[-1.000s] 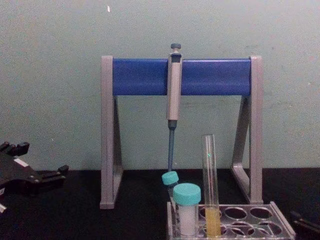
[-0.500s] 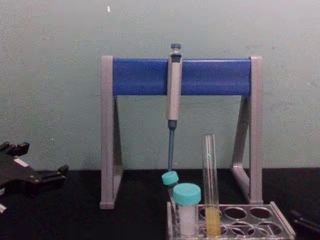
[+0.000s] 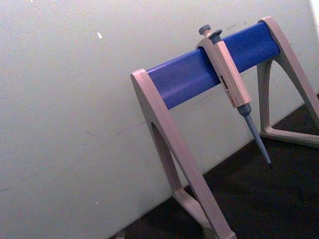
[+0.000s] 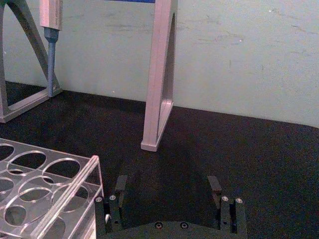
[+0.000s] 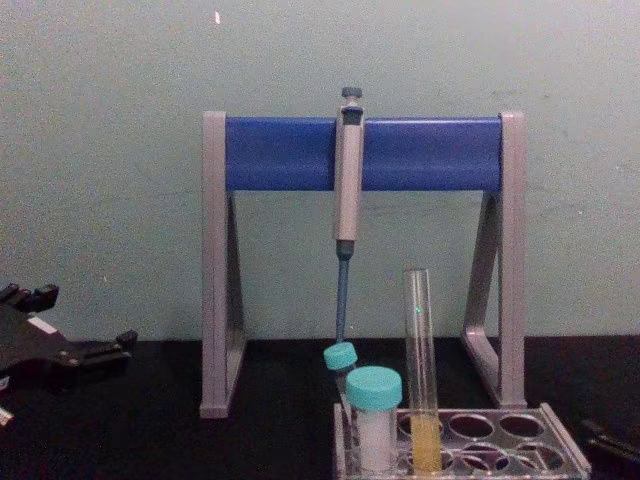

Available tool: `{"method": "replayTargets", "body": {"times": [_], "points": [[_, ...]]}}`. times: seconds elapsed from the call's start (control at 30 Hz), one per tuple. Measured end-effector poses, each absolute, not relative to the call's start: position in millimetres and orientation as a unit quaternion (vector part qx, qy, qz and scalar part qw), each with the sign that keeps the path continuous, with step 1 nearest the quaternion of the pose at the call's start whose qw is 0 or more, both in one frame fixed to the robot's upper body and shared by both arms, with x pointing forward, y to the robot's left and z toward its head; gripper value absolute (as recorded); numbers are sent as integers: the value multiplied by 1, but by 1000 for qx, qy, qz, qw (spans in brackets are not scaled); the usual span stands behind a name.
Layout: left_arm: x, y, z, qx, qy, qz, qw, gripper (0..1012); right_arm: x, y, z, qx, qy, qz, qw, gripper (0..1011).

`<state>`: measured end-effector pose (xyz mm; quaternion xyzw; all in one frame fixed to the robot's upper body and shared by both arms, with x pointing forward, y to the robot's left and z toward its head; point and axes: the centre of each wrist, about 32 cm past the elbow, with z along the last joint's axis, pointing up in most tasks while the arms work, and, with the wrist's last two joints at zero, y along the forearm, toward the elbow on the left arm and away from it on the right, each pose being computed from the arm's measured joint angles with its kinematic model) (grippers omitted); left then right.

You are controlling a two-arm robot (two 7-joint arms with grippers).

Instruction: Pick up the test tube from the test tube rack, shake it, then place it back into the test tube rack.

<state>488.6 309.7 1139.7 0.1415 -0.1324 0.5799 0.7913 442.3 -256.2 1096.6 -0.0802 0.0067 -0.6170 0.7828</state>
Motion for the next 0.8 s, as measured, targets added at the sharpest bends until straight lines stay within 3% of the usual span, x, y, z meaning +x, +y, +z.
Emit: {"method": "replayTargets", "body": {"times": [0.8], "points": [[489,310,1140,141,-132,580,791,1001,442,-256,1097,-80,7,-617,783,1000]]}}
